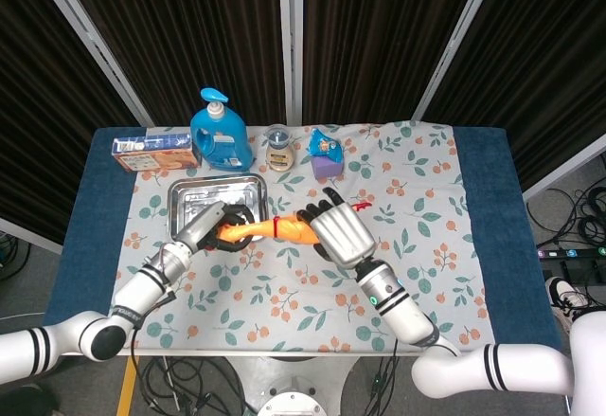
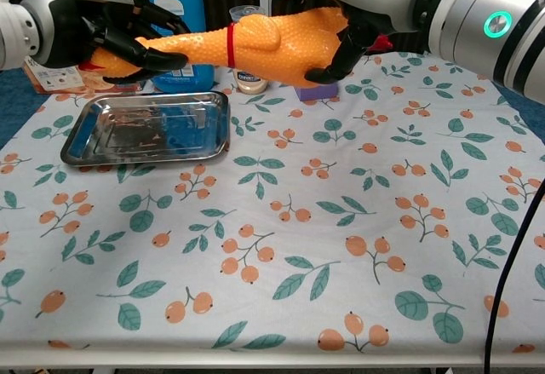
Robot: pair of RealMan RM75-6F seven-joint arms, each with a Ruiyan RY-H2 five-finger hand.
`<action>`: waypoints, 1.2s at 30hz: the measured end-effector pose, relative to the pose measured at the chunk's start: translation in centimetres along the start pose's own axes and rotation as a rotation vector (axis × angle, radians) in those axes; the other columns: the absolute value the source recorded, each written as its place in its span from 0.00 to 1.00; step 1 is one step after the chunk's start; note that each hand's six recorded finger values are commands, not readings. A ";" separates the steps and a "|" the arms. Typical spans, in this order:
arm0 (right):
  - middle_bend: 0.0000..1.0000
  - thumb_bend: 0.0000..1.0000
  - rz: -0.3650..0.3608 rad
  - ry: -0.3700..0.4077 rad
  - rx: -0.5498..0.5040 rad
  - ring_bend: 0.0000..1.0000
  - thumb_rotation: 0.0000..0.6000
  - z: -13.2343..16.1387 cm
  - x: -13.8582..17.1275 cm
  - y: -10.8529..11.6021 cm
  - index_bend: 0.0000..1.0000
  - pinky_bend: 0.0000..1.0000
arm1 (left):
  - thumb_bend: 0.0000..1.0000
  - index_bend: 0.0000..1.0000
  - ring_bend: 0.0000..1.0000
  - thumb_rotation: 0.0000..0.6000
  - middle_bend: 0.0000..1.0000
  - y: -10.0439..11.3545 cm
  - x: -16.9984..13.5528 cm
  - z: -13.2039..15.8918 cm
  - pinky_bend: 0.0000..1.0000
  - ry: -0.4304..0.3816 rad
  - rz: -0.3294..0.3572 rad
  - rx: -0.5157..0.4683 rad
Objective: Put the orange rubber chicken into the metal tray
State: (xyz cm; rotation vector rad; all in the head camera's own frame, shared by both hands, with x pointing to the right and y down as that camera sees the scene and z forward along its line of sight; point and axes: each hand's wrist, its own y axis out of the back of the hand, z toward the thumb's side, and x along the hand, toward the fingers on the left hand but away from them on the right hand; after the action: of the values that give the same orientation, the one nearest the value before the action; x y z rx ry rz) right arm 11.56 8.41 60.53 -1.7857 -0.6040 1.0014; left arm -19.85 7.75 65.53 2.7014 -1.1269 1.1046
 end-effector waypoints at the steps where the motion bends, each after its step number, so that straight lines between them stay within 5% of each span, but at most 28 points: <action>1: 0.29 0.00 0.001 -0.001 -0.002 0.17 1.00 0.0 0.0 0.0 0.09 0.12 | 0.77 0.80 0.78 1.00 0.83 0.0 0.0 0.0 0.92 0.002 0.000 -0.002; 4: 0.17 0.00 0.002 -0.003 -0.008 0.12 1.00 0.0 0.1 0.2 0.00 0.10 | 0.77 0.80 0.78 1.00 0.83 0.0 0.0 -0.2 0.93 0.007 -0.001 -0.007; 10: 0.08 0.00 0.004 -0.008 -0.009 0.07 1.00 -0.2 0.3 0.5 0.00 0.06 | 0.77 0.80 0.78 1.00 0.83 0.2 -0.1 -0.2 0.93 0.009 0.000 -0.012; 22: 0.21 0.02 0.009 -0.020 0.008 0.09 1.00 -0.6 0.0 0.5 0.01 0.05 | 0.77 0.80 0.78 1.00 0.83 0.1 -0.1 0.0 0.93 0.005 -0.006 -0.010; 36: 0.67 0.65 -0.005 -0.005 -0.011 0.46 1.00 0.3 -0.7 0.1 0.69 0.12 | 0.77 0.80 0.78 1.00 0.83 -0.2 -0.2 0.0 0.93 0.003 -0.010 -0.004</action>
State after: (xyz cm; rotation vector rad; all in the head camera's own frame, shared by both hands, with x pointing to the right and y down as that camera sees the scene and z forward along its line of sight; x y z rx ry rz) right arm 10.93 8.01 60.59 -1.7914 -0.6172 1.0010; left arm -19.82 8.04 65.42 2.6985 -1.1124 1.1033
